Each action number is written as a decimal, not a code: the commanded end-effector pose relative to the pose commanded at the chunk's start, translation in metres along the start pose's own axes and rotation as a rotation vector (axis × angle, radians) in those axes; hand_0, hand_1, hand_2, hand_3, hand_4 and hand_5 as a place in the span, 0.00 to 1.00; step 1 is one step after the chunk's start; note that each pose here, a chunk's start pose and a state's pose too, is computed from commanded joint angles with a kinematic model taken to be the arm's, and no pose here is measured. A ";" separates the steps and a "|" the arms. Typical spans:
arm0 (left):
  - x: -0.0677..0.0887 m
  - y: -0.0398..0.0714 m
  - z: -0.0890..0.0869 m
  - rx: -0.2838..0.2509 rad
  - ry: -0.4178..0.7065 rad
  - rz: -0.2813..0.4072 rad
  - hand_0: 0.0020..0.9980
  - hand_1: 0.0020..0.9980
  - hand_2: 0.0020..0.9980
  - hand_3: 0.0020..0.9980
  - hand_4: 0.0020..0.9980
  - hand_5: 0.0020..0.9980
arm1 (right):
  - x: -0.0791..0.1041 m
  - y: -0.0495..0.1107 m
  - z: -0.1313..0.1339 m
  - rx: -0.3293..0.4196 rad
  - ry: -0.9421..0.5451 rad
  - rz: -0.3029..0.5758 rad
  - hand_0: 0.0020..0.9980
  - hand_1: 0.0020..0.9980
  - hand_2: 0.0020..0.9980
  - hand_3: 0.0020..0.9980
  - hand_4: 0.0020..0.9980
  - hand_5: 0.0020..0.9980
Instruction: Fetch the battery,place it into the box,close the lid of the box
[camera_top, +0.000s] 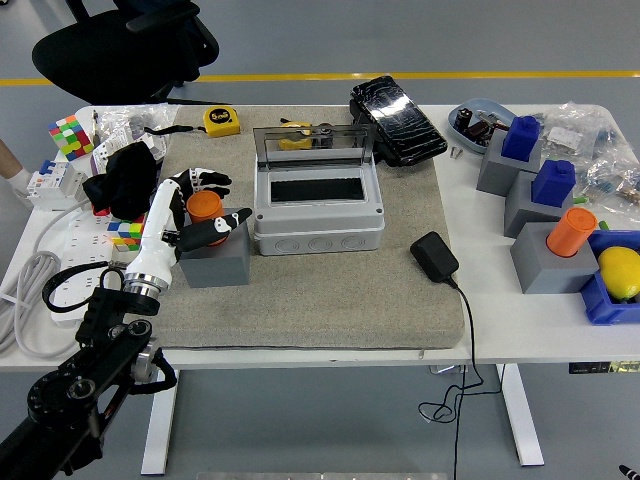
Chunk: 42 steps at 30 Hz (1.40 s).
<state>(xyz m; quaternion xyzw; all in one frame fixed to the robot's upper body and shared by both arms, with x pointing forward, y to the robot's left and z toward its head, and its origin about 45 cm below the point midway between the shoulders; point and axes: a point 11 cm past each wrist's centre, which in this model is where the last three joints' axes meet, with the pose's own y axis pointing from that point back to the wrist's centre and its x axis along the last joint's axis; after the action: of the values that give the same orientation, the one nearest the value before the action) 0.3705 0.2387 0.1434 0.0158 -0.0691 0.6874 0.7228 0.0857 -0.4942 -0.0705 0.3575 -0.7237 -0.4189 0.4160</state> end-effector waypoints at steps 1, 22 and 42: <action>-0.001 -0.001 0.000 -0.001 0.007 0.004 0.38 0.42 0.43 0.40 1.00 0.00 | 0.000 0.000 0.000 0.001 0.000 0.000 0.58 0.63 0.66 0.55 0.94 0.49; -0.020 -0.004 0.000 -0.027 0.137 0.047 0.18 0.10 0.16 0.21 0.80 0.00 | 0.000 0.000 0.001 0.003 -0.001 0.002 0.57 0.63 0.66 0.55 0.94 0.49; -0.044 -0.029 0.069 -0.174 -0.324 -0.137 0.16 0.09 0.15 0.20 0.79 0.00 | 0.001 0.000 -0.002 0.013 -0.001 0.005 0.57 0.63 0.66 0.55 0.94 0.49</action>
<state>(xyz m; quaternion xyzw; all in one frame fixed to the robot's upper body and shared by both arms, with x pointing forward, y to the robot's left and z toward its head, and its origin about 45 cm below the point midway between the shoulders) 0.3920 0.1851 0.2086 0.0682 -0.2426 0.6163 0.7462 0.0872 -0.4955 -0.0696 0.3582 -0.7275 -0.4131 0.4145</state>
